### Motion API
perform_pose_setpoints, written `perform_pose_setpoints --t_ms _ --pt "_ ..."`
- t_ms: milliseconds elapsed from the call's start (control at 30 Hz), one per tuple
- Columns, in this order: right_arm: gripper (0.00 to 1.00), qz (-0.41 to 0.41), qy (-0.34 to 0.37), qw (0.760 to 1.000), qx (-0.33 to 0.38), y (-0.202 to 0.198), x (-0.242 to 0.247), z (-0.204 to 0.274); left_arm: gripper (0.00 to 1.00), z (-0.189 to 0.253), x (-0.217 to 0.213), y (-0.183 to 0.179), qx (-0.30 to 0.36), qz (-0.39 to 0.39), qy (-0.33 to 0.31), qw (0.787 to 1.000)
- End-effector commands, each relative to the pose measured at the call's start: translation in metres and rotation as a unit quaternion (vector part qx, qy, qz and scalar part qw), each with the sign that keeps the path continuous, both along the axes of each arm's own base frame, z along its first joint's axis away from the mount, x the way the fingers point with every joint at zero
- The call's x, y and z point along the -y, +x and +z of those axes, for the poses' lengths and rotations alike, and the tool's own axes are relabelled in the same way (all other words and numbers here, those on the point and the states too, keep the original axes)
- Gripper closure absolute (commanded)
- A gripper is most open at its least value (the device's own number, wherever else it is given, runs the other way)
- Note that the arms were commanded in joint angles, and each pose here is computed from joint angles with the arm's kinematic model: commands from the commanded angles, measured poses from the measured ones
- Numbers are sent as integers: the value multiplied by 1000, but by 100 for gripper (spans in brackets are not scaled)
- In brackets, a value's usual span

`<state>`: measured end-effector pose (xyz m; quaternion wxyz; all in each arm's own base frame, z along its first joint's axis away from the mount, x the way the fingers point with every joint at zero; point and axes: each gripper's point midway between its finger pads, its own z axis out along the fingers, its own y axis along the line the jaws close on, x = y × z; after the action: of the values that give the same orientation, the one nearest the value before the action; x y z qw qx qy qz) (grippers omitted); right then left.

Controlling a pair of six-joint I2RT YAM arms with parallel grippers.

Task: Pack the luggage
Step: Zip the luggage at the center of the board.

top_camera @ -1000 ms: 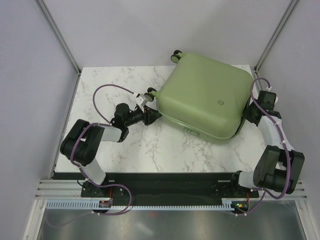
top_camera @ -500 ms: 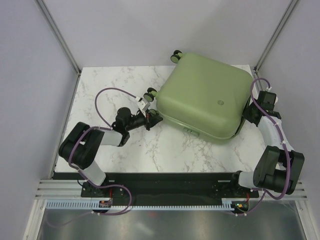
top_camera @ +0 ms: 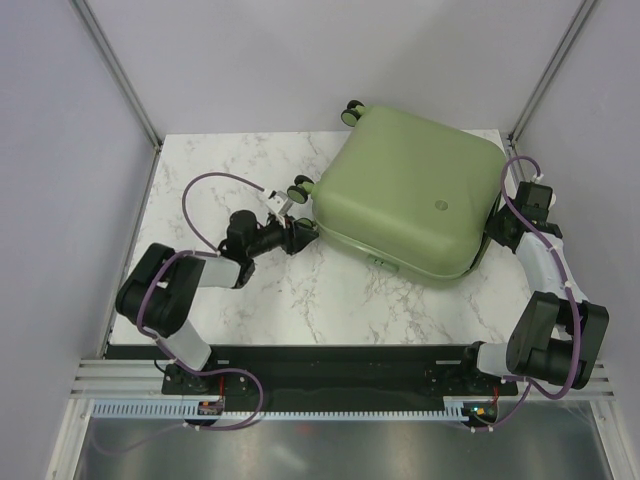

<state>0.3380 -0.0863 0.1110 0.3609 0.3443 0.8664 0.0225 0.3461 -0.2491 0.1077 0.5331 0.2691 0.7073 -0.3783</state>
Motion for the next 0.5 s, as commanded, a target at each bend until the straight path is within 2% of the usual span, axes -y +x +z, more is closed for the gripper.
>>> perform_pose_setpoints --t_ms 0,133,467 --pt "100 -53 -36 994 -83 -36 24 -28 58 19 5 15 58 -5 3 998" --pt "100 -49 -32 995 -83 -33 23 -29 48 22 12 14 60 -30 -6 998" --pt "100 -37 -17 996 -77 -25 18 -30 44 18 15 29 37 -24 3 999"
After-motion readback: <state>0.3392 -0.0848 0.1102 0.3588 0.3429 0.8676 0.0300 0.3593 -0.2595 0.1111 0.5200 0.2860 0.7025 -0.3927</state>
